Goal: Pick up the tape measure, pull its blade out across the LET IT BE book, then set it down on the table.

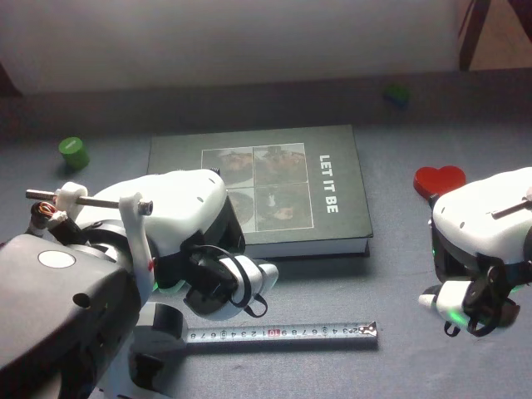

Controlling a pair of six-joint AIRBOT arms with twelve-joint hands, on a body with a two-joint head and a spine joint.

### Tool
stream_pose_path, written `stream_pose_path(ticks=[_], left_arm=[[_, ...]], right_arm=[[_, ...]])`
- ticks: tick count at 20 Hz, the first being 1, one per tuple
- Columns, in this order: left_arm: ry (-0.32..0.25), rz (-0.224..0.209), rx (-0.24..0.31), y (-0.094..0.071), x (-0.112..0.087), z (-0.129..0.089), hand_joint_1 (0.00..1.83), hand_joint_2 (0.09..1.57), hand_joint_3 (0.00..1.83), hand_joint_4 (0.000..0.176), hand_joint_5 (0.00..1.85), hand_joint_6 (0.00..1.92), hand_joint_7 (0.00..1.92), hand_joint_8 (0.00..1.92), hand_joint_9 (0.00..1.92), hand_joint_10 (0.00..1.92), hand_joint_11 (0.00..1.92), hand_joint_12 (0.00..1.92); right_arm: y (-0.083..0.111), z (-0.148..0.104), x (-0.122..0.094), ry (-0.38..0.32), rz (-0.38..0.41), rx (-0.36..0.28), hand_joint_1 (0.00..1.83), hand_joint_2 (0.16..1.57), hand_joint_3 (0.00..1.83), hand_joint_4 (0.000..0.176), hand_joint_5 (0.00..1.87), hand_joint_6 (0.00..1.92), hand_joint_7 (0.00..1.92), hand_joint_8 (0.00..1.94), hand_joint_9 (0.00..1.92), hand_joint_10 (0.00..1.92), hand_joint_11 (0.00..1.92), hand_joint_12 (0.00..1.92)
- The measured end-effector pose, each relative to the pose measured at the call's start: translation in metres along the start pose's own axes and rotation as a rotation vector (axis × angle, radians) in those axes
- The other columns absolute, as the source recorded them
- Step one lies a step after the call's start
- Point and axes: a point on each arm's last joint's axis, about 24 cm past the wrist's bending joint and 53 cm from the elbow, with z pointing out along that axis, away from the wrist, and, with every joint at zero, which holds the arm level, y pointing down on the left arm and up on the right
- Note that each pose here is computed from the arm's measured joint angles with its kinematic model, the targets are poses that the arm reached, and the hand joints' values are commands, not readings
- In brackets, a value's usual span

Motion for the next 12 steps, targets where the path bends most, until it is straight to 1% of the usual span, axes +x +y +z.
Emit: stream_pose_path(ticks=[1,2,3,4,5,7,9,12], left_arm=[[0.000,0.002,-0.002,0.001,0.000,0.000,0.13,1.09,0.11,0.000,0.12,0.07,0.13,0.06,0.10,0.08,0.00,0.44],[0.003,-0.002,-0.005,0.001,0.000,0.001,0.11,1.14,0.01,0.000,0.13,0.01,0.13,0.00,0.11,0.01,0.00,0.42],[0.002,0.000,0.000,0.000,0.000,0.001,0.11,1.13,0.00,0.000,0.13,0.00,0.14,0.00,0.14,0.01,0.00,0.47],[-0.004,0.002,0.002,0.000,-0.002,0.001,0.12,1.13,0.00,0.000,0.15,0.01,0.17,0.01,0.16,0.01,0.00,0.50],[-0.010,0.004,0.005,0.000,-0.005,0.002,0.12,1.12,0.00,0.000,0.16,0.01,0.18,0.01,0.16,0.01,0.00,0.51],[-0.024,-0.002,-0.003,0.002,-0.012,0.004,0.12,1.12,0.00,0.000,0.17,0.01,0.18,0.01,0.16,0.01,0.00,0.51],[-0.028,-0.002,-0.011,0.006,-0.017,0.006,0.11,1.11,0.00,0.000,0.17,0.01,0.18,0.01,0.17,0.01,0.00,0.52],[-0.021,0.027,-0.002,0.012,-0.029,0.010,0.09,1.10,0.00,0.000,0.17,0.00,0.18,0.00,0.16,0.00,0.00,0.52]], right_arm=[[0.000,0.000,0.000,-0.001,-0.003,0.001,0.00,1.09,0.18,0.055,0.06,0.06,0.08,0.04,0.03,0.03,0.00,0.40],[-0.001,0.000,0.000,0.001,0.000,0.003,0.00,1.17,0.03,0.048,0.09,0.01,0.11,0.00,0.05,0.00,0.00,0.45],[-0.001,0.000,0.001,0.006,0.003,0.004,0.00,1.18,0.02,0.043,0.11,0.01,0.12,0.00,0.07,0.01,0.00,0.49],[-0.001,0.000,0.001,0.005,0.003,0.004,0.00,1.18,0.01,0.040,0.13,0.01,0.14,0.01,0.09,0.01,0.00,0.57],[0.000,0.000,0.000,-0.001,-0.002,0.001,0.00,1.19,0.01,0.039,0.13,0.01,0.15,0.01,0.10,0.01,0.00,0.61],[0.000,0.000,-0.001,-0.006,-0.007,0.000,0.00,1.20,0.01,0.035,0.13,0.00,0.12,0.00,0.09,0.00,0.00,0.58],[0.000,0.000,0.002,0.007,-0.002,0.002,0.01,1.20,0.01,0.034,0.13,0.00,0.13,0.00,0.10,0.00,0.00,0.60],[-0.001,0.000,0.004,0.014,0.003,0.007,0.02,1.20,0.00,0.033,0.15,0.01,0.17,0.01,0.13,0.01,0.00,0.69]])
